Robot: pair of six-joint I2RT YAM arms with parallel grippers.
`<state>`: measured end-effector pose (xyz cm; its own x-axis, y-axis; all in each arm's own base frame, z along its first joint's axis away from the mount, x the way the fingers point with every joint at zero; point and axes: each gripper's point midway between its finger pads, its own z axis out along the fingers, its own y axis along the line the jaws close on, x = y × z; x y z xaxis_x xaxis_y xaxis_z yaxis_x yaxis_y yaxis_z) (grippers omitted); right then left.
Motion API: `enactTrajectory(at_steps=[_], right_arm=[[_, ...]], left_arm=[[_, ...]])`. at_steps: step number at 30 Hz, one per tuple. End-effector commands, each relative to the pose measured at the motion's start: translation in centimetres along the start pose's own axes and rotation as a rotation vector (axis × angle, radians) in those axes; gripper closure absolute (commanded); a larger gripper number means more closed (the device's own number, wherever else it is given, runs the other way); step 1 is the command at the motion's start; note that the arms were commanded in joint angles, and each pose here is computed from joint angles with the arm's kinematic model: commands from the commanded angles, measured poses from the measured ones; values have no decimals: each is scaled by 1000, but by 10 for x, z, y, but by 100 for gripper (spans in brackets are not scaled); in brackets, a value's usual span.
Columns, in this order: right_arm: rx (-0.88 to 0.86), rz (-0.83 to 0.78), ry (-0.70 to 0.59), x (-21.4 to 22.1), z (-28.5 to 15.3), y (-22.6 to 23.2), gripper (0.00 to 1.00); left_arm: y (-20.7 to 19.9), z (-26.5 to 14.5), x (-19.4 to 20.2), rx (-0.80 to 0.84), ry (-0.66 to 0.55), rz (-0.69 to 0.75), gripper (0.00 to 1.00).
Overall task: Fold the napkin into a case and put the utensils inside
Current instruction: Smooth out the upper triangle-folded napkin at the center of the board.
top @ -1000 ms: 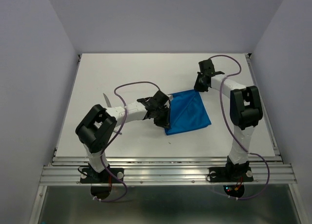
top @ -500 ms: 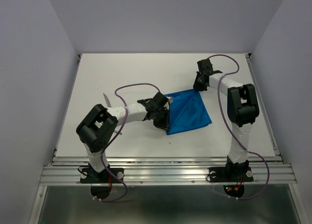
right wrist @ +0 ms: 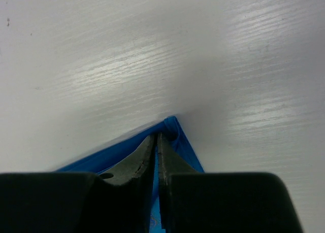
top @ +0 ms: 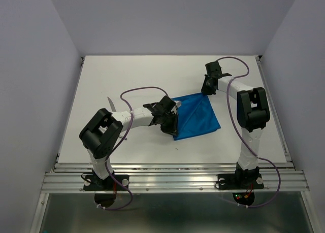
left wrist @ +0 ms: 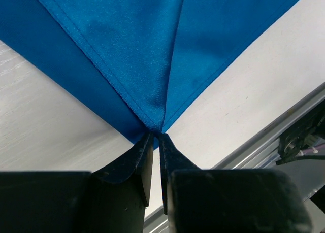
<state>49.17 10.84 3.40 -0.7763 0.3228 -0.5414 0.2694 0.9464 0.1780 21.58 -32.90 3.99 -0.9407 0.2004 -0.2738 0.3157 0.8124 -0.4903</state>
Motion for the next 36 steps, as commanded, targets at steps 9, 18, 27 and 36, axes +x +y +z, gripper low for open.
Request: enactTrajectory(at_steps=[9, 18, 27, 36], right_arm=[[-13, -2, -36, -14, -11, 4, 89], [-28, -1, -38, -16, -16, 7, 89], [-104, 14, -90, -36, -53, 21, 62], [-256, 61, -59, -18, -93, 41, 59]], left_arm=[[-12, -1, 0, 53, -20, 22, 78], [1, -4, 2, -18, -23, 20, 79], [-22, -45, -24, -5, -120, 47, 78], [-37, -53, -34, 47, -156, 50, 77]])
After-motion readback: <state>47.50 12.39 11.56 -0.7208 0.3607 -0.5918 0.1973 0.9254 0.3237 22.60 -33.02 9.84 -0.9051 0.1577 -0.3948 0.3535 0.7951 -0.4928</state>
